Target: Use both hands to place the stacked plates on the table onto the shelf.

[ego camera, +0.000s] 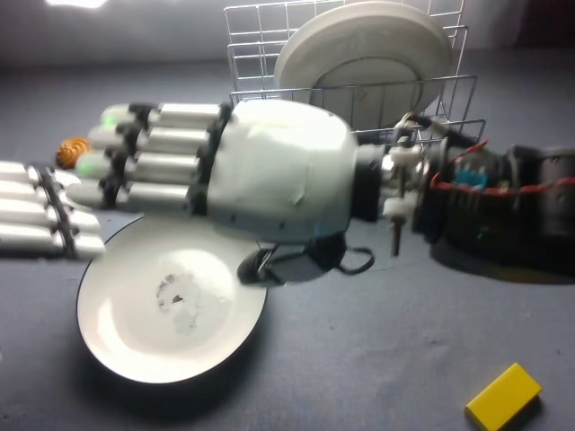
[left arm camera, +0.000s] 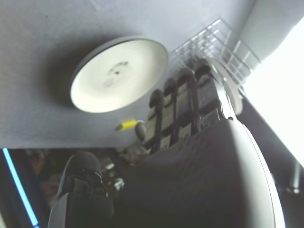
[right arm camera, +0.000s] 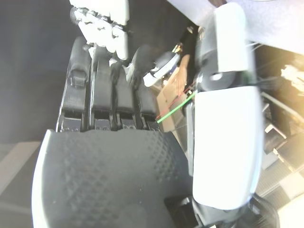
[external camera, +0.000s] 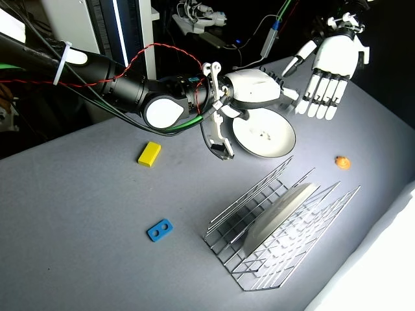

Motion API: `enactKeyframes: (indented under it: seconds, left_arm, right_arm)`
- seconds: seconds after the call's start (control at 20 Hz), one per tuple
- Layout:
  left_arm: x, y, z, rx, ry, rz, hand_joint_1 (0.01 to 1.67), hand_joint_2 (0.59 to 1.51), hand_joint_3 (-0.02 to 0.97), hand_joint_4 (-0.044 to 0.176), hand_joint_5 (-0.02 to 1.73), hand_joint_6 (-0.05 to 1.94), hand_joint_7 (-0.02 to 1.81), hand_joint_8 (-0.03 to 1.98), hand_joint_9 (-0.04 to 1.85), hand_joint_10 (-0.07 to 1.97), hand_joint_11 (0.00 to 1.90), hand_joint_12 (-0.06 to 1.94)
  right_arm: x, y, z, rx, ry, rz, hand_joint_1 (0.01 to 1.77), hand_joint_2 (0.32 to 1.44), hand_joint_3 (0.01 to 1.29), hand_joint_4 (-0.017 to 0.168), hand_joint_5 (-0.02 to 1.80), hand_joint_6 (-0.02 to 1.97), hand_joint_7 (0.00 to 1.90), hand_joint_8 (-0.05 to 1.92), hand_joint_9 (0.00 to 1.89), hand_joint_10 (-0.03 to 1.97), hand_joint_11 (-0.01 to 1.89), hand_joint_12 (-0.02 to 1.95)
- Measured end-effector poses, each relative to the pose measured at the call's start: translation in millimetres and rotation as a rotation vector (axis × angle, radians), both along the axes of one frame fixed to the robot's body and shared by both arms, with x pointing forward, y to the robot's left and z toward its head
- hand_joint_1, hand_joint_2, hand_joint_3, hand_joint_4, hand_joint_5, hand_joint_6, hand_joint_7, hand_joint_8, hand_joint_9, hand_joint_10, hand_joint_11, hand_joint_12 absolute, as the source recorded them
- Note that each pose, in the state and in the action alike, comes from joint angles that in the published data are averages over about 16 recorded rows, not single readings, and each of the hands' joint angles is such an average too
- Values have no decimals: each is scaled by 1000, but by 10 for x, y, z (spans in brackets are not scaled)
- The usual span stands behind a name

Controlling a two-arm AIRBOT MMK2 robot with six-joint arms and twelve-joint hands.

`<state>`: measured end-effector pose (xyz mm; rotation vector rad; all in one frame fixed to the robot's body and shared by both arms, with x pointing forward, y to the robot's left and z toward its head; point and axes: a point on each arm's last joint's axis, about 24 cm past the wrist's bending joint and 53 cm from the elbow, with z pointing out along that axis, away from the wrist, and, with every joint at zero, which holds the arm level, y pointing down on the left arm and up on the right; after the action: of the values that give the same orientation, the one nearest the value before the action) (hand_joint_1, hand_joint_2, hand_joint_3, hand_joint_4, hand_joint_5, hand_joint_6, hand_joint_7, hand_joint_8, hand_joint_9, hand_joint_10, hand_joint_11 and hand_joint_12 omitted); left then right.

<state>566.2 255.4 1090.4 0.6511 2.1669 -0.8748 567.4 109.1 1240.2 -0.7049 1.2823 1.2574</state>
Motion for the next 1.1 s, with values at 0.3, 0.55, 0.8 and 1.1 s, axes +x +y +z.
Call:
enactKeyframes:
  seconds: [0.3,0.55,0.8,1.1]
  left_arm:
    - [-217,-141,-199,9,59,-42,20,1164,9,3,146,10,139,11,110,11,36,74]
    - [-254,-220,-354,21,84,-31,20,1162,9,3,156,10,141,11,111,11,36,77]
    - [-192,-255,-488,38,90,6,20,1163,8,3,158,9,132,11,107,12,31,79]
    - [-53,-212,-615,58,96,90,20,1166,8,2,158,10,119,11,87,4,22,75]
  right_arm:
    - [32,-240,49,-13,34,-28,1135,862,11,0,44,29,53,3,68,-7,28,4]
    - [17,-433,56,-31,61,-49,1135,858,11,0,20,20,21,15,18,-7,17,-1]
    - [-5,-553,52,-45,73,-60,1125,860,11,0,20,19,22,15,22,-8,20,-1]
    - [-44,-586,38,-53,72,-54,1127,860,11,0,21,19,21,15,23,-8,20,-1]
